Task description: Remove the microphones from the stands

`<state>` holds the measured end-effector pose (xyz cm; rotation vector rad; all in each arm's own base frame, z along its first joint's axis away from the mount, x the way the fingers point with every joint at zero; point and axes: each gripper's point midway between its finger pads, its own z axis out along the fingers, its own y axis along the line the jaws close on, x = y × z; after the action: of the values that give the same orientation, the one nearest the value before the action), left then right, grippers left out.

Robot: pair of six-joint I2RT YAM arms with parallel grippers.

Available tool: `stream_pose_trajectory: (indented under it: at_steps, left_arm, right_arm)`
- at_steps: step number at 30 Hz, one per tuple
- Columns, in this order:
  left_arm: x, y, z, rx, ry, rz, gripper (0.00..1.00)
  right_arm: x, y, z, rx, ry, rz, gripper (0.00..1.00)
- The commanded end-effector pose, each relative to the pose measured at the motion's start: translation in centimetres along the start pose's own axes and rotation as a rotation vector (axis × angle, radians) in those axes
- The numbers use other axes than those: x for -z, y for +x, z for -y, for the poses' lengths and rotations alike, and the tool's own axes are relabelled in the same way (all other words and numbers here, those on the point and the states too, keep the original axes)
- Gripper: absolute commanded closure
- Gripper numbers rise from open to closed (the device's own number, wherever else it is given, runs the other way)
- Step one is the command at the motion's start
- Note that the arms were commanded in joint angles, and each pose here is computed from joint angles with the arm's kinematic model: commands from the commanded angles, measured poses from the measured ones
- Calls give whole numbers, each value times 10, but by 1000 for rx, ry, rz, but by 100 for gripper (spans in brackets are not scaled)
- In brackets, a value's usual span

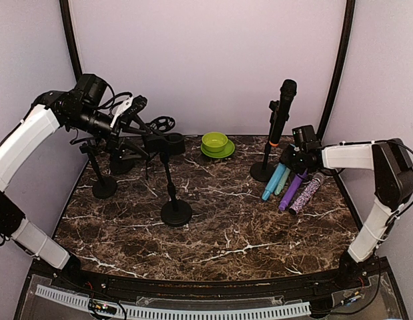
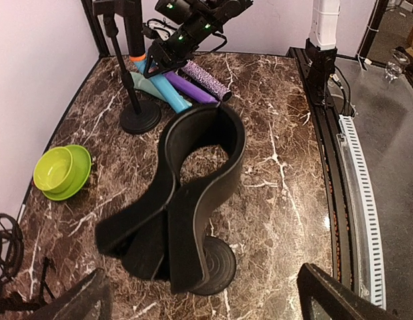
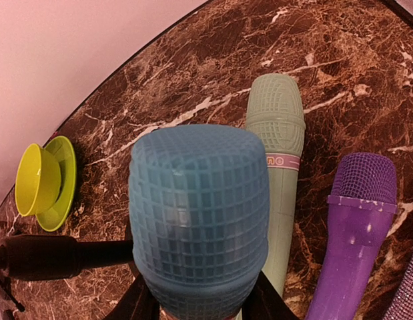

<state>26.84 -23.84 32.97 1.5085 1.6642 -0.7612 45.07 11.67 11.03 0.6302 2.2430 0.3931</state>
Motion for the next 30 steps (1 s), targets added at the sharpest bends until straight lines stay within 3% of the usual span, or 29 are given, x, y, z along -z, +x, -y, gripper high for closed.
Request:
stream_pose_trajectory:
  at_steps: [1, 6, 9, 23, 30]
  left_arm:
    - [8, 13, 2, 94, -20, 24, 1]
    - [7, 25, 0, 154, -29, 44, 1]
    - [4, 31, 1, 181, -33, 51, 1]
    - [1, 38, -3, 200, -51, 56, 1]
    - [3, 37, -7, 215, -58, 62, 1]
  right_arm:
    - [-2, -15, -21, 0, -67, 20, 82]
    - [2, -17, -24, -10, -86, 31, 59]
    - [8, -19, -31, -10, -129, 36, 52]
    - [45, -23, -39, -25, -202, 70, 46]
    - [82, 9, -59, 52, -286, 58, 45]
